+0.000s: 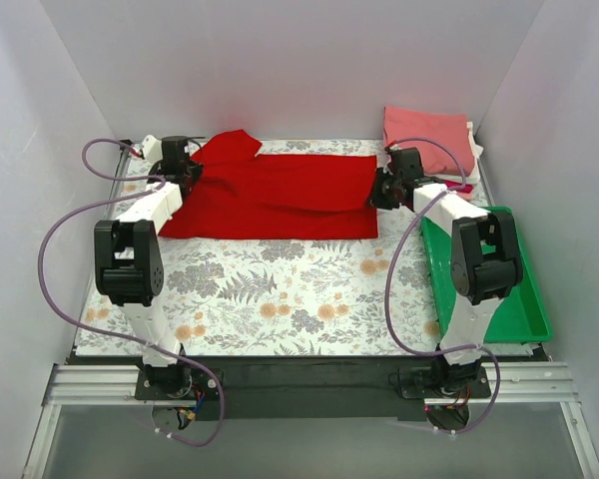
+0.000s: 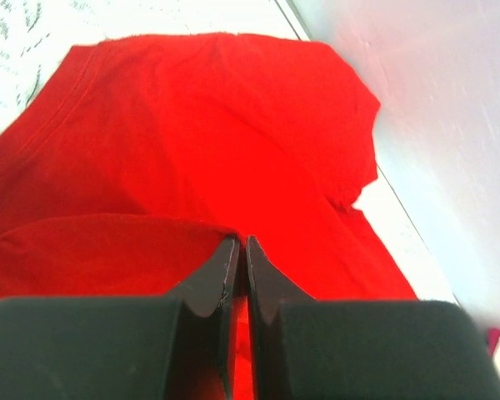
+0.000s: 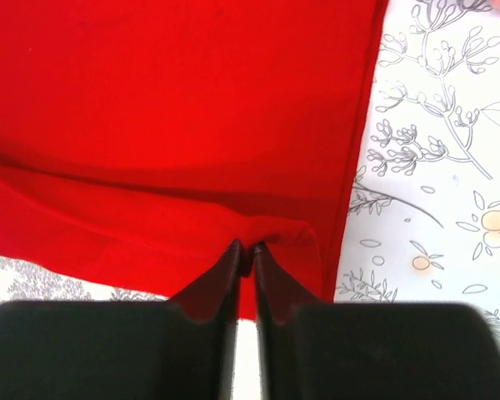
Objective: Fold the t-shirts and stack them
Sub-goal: Fold the tshirt
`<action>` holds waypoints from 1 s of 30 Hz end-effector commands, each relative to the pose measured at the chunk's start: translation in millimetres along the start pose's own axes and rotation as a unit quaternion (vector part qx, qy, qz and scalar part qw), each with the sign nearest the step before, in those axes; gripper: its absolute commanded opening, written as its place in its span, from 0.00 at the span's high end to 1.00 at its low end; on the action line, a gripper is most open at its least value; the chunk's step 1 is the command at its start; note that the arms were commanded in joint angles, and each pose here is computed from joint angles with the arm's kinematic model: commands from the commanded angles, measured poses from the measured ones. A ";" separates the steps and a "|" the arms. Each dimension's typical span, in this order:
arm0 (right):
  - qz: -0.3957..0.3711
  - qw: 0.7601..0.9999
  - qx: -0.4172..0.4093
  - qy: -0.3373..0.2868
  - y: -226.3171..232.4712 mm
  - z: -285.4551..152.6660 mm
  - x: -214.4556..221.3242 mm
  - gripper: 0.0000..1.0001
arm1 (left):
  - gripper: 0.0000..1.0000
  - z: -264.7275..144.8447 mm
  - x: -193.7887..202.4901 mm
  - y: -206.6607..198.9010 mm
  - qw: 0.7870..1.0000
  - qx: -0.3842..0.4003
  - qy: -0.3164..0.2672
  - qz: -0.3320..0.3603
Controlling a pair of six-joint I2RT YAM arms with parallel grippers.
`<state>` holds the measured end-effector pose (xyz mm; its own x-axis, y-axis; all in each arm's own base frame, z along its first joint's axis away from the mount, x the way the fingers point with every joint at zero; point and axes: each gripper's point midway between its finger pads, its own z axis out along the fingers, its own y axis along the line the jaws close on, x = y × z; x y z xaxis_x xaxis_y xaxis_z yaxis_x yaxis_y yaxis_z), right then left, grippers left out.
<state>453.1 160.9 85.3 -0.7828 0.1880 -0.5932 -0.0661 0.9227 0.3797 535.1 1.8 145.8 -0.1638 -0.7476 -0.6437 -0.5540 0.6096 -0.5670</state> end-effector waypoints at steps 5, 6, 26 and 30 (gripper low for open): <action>-0.010 1.000 -0.011 0.000 -1.0 8.0 -30.9 0.41 | 0.50 33.2 -18.1 -11.8 1.000 -0.008 -0.013 0.019; -0.016 1.000 -0.014 -0.009 2.6 4.9 -39.5 0.36 | 0.25 36.6 -20.0 -15.0 0.999 -0.006 -0.011 0.035; -0.087 0.992 -0.075 0.047 51.4 21.6 22.0 0.02 | 0.06 17.1 51.5 37.3 0.989 -0.050 0.128 0.047; -0.077 0.991 -0.081 0.078 47.6 35.9 40.6 0.02 | 0.06 21.5 71.5 67.4 0.982 -0.099 0.151 0.046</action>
<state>436.6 222.0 55.9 -0.8387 -0.0136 -0.5444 -0.2694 0.8791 0.3931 519.7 -9.7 68.6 -0.4218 -0.7403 -0.5235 -0.6182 0.6572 -0.4312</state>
